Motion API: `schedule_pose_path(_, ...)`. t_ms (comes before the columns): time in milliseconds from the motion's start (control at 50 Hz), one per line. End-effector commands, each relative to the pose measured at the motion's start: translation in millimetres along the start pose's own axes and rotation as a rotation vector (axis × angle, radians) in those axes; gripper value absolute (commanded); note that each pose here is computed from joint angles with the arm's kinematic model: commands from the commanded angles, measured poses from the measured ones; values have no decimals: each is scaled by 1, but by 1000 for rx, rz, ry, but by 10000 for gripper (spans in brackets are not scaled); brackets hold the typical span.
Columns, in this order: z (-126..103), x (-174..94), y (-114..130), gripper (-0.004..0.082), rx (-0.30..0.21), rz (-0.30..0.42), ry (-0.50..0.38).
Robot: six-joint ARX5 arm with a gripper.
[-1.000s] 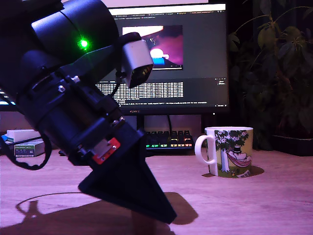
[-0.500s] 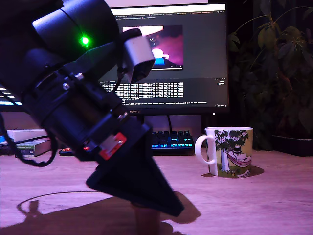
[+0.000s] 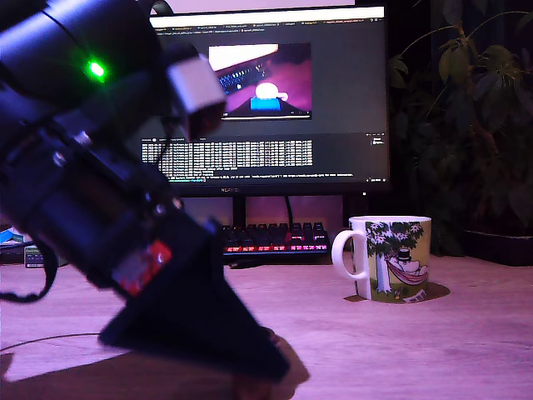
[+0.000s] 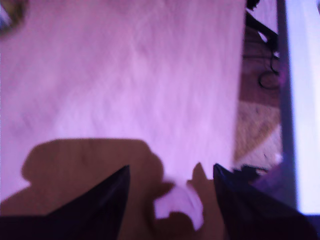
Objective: Pick up the coffee capsules from the table one by one and drop them inside the nearest coffee cup
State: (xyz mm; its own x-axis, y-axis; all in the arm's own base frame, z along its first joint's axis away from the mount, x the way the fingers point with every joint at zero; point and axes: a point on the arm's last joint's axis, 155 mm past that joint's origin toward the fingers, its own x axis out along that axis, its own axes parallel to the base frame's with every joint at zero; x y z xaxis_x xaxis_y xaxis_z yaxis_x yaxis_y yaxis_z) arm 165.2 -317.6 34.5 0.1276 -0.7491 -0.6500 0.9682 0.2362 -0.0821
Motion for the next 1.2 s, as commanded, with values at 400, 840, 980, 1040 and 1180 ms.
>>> schedule_pose_path(400, -20, -3, -3, 482, -24, 18, -30)
schedule_pose_path(840, -19, 0, -1, 442, -35, 19, -42)
schedule_pose_path(980, -22, 4, -1, 442, -40, 17, -34)
schedule_pose_path(1040, -23, 4, -1, 441, -42, 17, -33)
schedule_pose_path(1180, -23, 4, -1, 354, -43, 17, -32)
